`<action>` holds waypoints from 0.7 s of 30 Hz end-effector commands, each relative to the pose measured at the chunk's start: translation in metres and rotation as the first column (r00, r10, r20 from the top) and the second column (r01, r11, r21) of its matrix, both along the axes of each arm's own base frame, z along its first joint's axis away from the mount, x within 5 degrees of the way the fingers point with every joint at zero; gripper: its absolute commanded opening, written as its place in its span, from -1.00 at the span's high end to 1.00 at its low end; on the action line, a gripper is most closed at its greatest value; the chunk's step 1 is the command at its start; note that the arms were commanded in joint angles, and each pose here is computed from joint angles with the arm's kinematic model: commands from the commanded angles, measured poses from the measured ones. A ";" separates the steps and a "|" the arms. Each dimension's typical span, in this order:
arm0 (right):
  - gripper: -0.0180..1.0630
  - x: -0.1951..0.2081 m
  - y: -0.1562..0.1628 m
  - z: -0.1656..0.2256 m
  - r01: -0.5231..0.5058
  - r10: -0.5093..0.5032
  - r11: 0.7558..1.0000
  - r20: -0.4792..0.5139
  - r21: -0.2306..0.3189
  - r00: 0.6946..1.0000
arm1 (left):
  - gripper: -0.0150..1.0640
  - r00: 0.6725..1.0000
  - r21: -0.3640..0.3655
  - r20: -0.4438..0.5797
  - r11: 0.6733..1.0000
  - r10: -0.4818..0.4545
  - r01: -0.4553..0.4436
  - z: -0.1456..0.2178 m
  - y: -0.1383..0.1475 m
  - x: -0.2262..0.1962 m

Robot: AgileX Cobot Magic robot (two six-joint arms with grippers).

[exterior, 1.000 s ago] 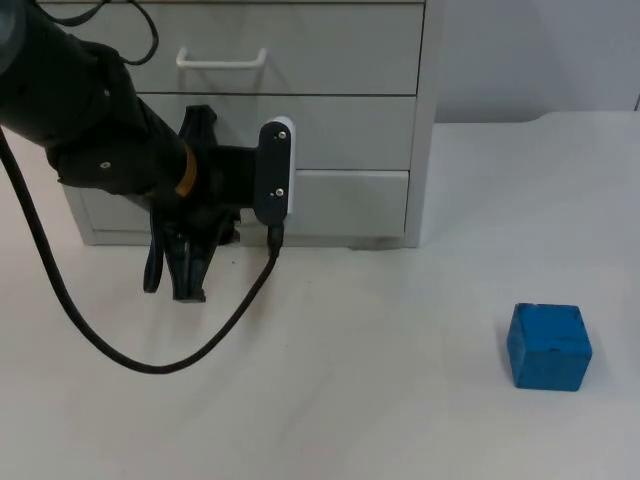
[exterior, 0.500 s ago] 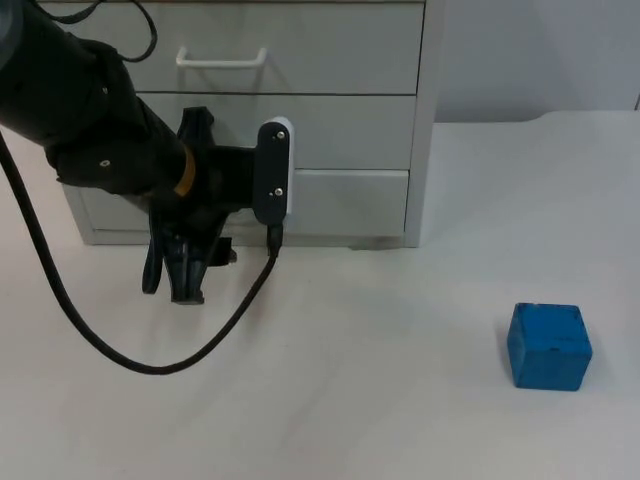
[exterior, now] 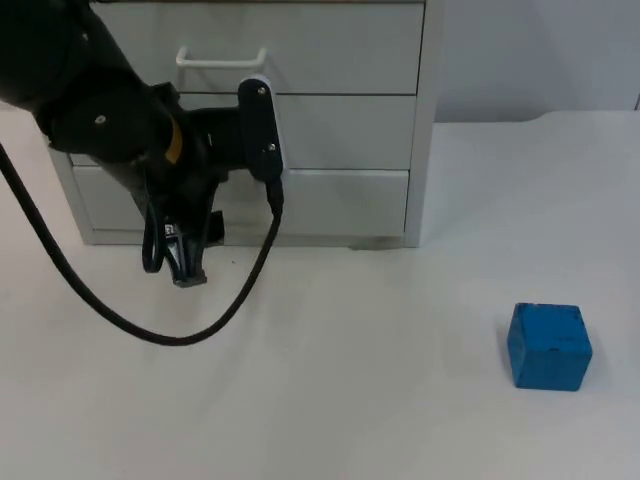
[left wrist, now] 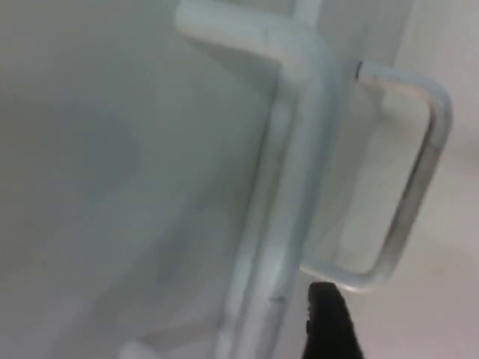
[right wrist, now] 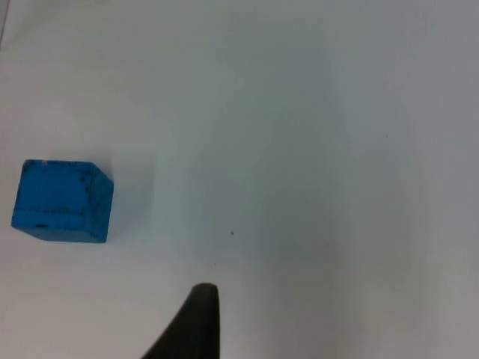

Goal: Open the drawer with the left hand, place the block into the drawer with the right hand, then close the drawer with the left hand.

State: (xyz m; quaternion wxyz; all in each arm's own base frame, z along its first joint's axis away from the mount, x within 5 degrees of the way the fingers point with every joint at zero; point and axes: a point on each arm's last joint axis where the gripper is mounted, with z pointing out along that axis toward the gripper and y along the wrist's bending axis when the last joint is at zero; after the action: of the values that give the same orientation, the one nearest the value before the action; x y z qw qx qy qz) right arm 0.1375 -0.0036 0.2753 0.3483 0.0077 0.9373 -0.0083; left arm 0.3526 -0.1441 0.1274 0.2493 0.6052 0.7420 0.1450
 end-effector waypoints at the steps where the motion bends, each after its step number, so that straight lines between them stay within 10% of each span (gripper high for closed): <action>1: -0.98 0.001 -0.001 0.000 0.000 0.000 1.000 0.005 -0.007 1.000 | 0.12 0.999 -0.007 -0.014 0.999 0.036 -0.036 0.005 -0.003 -0.005; 11: -0.98 0.001 -0.001 0.000 0.004 -0.004 1.000 0.005 -0.005 1.000 | 0.28 0.995 0.015 -0.022 0.995 -0.100 0.101 0.001 -0.013 -0.041; 17: -0.98 0.001 -0.001 -0.001 0.004 -0.004 1.000 0.003 -0.003 1.000 | 0.93 0.987 -0.011 -0.061 0.989 -0.148 0.148 -0.017 -0.010 -0.061; 21: -0.98 0.001 0.000 -0.001 0.005 -0.005 1.000 0.003 0.003 1.000 | 0.98 0.988 -0.041 -0.069 0.990 -0.135 0.132 -0.019 -0.013 -0.066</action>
State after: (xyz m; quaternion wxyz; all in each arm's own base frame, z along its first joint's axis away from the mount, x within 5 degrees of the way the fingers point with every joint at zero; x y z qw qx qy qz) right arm 0.1375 -0.0036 0.2753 0.3483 0.0077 0.9373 -0.0083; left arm 0.2891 -0.1532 0.1062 0.2306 0.6563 0.7112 0.1010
